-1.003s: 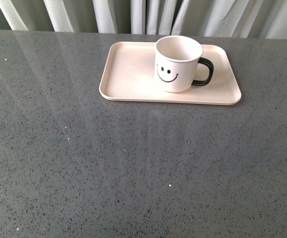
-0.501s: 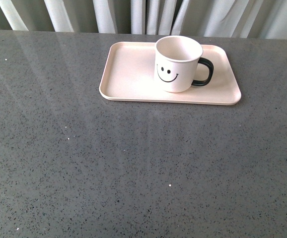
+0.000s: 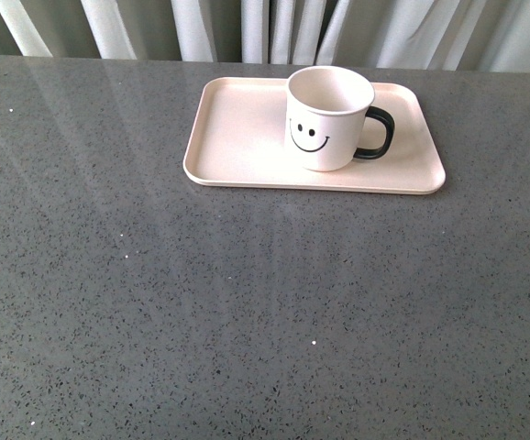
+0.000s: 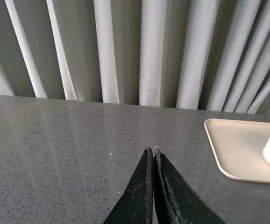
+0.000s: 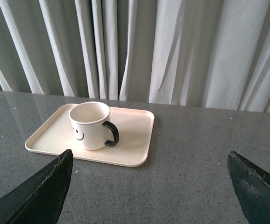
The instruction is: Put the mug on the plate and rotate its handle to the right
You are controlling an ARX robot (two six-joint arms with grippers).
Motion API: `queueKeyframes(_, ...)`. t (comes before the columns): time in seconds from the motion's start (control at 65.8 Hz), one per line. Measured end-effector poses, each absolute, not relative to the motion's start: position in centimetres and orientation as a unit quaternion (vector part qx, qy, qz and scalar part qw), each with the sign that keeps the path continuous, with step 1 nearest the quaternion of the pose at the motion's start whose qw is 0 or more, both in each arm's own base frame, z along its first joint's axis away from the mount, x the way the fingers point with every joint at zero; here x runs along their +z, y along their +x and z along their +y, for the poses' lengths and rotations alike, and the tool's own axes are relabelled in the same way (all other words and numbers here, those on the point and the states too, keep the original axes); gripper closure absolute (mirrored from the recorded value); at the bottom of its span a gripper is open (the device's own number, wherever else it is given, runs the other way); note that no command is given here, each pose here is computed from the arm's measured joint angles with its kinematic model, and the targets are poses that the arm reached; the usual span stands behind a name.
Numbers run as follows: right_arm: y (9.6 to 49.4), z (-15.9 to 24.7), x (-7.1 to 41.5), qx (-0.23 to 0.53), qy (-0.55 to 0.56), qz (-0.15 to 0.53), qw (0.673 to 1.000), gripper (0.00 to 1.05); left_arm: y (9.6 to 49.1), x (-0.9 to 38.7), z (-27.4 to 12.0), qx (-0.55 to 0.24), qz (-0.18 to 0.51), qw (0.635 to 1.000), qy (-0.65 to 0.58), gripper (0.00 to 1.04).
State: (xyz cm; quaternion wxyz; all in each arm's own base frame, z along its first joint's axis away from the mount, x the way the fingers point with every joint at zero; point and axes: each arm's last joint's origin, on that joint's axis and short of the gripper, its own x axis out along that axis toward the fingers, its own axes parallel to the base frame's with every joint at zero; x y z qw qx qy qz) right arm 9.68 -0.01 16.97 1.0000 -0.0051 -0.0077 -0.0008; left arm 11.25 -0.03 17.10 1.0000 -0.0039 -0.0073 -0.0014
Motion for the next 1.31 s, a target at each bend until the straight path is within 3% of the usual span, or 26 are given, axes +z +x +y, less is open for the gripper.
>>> queueKeyframes(0.608, 9.7, 0.0, 17.0, -0.001, -0.005, -0.008, 1.000, 0.09, 9.8, 16.7, 0.0, -0.001, 0.002, 1.000, -0.004, 1.03)
queueKeyframes(1.079, 9.7, 0.0, 17.0, 0.002, -0.006, -0.006, 1.000, 0.09, 9.8, 16.7, 0.0, -0.001, 0.002, 1.000, -0.004, 0.17)
queueKeyframes(1.109, 9.8, 0.0, 16.9, 0.034, -0.023, 0.039, 0.998, 0.09, 9.8, 16.7, 0.0, -0.001, 0.002, 1.000, -0.004, 0.12)
queueKeyframes(1.124, 9.8, 0.0, 16.9, 0.065, -0.032, 0.096, 0.993, 0.09, 9.8, 16.7, 0.0, -0.001, 0.002, 1.000, -0.004, 0.09)
queueKeyframes(1.155, 10.4, -0.2, 17.4, 0.121, -0.036, 0.203, 0.971, 0.09, 9.8, 16.7, 0.0, -0.002, 0.002, 1.000, -0.003, 0.09)
queueKeyframes(1.185, 11.6, -0.4, 18.0, 0.150, -0.036, 0.242, 0.958, 0.09, 9.8, 16.7, 0.0, -0.002, 0.002, 1.000, -0.004, 0.10)
queueKeyframes(1.307, 18.2, -1.1, 21.0, 0.158, -0.063, 0.240, 0.956, 0.09, 9.8, 16.7, 0.0, -0.001, 0.002, 1.000, -0.004, 0.09)
